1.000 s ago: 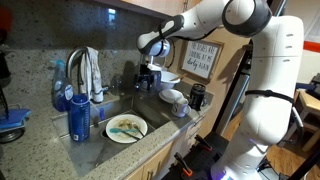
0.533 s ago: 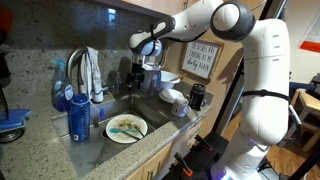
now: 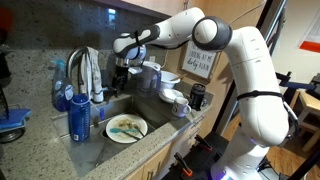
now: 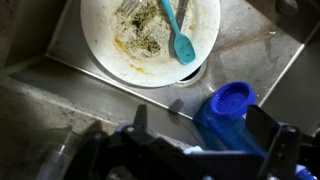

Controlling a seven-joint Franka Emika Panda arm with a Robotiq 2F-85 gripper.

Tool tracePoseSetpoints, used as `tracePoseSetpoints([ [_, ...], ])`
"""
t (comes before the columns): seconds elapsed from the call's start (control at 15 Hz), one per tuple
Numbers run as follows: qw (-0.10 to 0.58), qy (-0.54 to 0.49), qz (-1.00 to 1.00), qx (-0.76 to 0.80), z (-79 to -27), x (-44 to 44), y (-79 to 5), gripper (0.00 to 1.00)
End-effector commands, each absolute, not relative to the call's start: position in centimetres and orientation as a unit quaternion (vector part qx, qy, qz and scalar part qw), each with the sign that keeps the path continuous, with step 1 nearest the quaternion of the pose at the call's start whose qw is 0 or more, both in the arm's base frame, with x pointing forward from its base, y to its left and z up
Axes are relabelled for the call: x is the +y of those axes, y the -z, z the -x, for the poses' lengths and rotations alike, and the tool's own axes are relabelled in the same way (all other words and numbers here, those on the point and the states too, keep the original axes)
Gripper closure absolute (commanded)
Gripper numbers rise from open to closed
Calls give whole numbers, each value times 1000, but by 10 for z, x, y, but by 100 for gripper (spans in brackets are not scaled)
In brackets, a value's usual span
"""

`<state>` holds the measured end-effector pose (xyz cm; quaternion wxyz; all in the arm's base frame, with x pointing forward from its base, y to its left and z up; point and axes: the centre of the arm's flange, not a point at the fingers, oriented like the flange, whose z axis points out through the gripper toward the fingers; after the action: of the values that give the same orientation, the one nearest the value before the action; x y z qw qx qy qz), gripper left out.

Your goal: Take the mug out of the sink, put it on the counter then use the towel to dry it inside

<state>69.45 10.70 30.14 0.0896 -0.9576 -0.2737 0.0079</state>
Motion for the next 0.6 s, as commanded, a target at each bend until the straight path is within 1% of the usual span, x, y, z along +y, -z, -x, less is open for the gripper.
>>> tracePoseSetpoints([
  [0.0,87,4,945,-314,-722,125,-304,0],
  [0.53,79,38,925,-369,-746,160,-302,0],
])
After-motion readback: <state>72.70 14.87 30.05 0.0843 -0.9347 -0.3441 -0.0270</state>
